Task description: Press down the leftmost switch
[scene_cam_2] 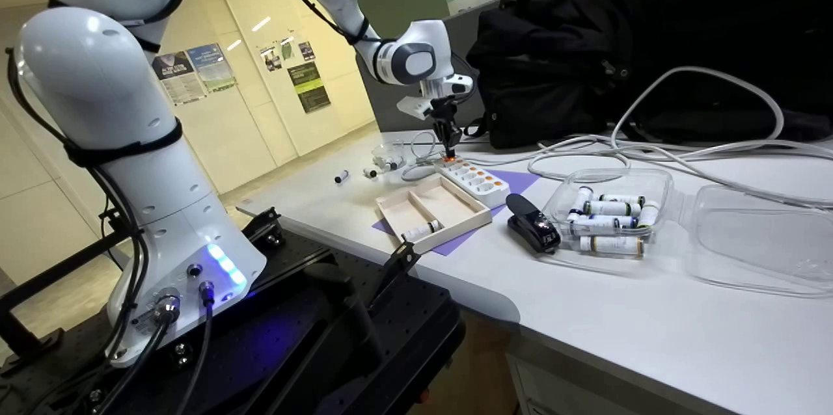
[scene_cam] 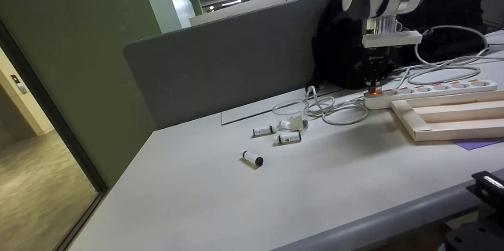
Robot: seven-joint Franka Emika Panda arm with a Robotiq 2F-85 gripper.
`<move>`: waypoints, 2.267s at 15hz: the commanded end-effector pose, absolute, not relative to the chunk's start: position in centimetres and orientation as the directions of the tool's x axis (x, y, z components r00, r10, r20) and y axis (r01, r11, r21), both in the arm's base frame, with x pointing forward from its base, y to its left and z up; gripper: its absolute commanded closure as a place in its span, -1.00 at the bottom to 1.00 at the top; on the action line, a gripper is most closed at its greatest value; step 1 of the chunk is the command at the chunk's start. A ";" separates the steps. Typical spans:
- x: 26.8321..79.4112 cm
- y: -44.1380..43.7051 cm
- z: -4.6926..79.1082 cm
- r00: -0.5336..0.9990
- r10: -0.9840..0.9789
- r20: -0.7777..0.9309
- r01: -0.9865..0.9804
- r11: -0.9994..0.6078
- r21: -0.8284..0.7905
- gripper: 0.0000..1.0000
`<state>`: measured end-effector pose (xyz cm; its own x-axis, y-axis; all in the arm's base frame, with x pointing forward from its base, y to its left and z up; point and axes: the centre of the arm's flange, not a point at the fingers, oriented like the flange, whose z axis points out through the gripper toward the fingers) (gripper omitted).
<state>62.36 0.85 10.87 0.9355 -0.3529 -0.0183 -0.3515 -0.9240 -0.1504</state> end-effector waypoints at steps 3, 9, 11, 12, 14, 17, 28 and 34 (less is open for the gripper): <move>61.4 -0.5 8.2 0.922 -0.386 -0.043 -0.388 -0.919 -0.075 1.00; 60.8 -2.0 9.2 0.904 -0.422 -0.072 -0.428 -0.891 -0.153 1.00; 61.2 -2.0 8.5 0.897 -0.432 -0.090 -0.441 -0.887 -0.140 1.00; 61.3 -1.7 8.3 0.898 -0.432 -0.089 -0.440 -0.889 -0.129 1.00; 61.4 -0.8 8.0 0.905 -0.417 -0.084 -0.424 -0.901 -0.095 1.00; 61.4 0.4 7.8 0.920 -0.387 -0.066 -0.390 -0.920 -0.043 1.00; 60.8 6.7 7.0 0.987 -0.154 0.037 -0.158 -0.961 0.227 1.00; 60.1 10.4 8.1 0.987 0.123 0.100 0.075 -0.919 0.387 1.00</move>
<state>61.22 8.98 9.94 0.9948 0.0652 0.0780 0.0361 -0.9439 0.3281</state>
